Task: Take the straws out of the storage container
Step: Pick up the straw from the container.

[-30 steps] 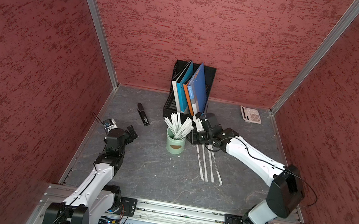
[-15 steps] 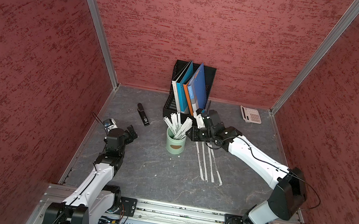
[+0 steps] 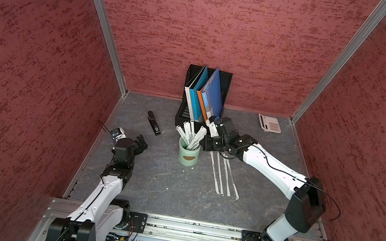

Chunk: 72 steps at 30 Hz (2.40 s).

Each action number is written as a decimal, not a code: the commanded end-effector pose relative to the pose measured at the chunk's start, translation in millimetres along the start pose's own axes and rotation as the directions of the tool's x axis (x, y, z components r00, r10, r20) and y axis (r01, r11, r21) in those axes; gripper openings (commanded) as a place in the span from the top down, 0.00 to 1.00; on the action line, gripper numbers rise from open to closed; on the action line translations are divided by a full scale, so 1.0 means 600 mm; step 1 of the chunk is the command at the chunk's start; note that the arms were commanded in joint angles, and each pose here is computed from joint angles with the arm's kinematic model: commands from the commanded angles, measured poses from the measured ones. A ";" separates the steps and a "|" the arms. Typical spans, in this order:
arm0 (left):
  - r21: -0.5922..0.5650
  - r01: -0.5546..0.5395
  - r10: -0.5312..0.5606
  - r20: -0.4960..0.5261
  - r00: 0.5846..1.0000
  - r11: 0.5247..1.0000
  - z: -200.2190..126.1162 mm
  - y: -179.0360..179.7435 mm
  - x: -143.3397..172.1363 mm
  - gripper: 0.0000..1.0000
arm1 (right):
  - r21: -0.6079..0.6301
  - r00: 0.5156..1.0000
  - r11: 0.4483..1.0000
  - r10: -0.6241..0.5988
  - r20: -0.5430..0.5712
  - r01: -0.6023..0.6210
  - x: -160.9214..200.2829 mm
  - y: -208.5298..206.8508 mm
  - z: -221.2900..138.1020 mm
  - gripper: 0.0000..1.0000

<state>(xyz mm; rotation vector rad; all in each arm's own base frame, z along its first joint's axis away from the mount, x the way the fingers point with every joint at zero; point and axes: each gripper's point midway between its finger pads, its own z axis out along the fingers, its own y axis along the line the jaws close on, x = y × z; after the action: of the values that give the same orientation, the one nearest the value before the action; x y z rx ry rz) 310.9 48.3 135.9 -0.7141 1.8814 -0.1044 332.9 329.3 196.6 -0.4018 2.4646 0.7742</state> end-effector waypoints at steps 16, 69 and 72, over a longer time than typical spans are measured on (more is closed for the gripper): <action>0.008 0.013 -0.013 0.018 1.000 1.000 -0.001 -0.007 -0.018 0.00 | 0.007 1.000 1.000 -0.021 0.006 0.021 -0.018 0.007 0.011 0.87; 0.003 0.014 -0.014 0.001 1.000 1.000 0.004 -0.007 -0.016 0.00 | 0.542 0.985 0.840 0.088 -0.147 0.006 0.036 -0.161 -0.348 1.00; 0.004 0.015 -0.015 0.001 1.000 1.000 0.005 -0.009 -0.017 0.00 | 0.583 0.967 0.812 0.131 -0.220 0.023 0.053 -0.189 -0.337 1.00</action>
<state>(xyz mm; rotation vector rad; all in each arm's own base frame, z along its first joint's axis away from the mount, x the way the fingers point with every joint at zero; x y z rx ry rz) 312.9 47.9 133.3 -0.7171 1.9038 -0.1038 286.2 137.6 286.1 -0.2210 2.6946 0.0916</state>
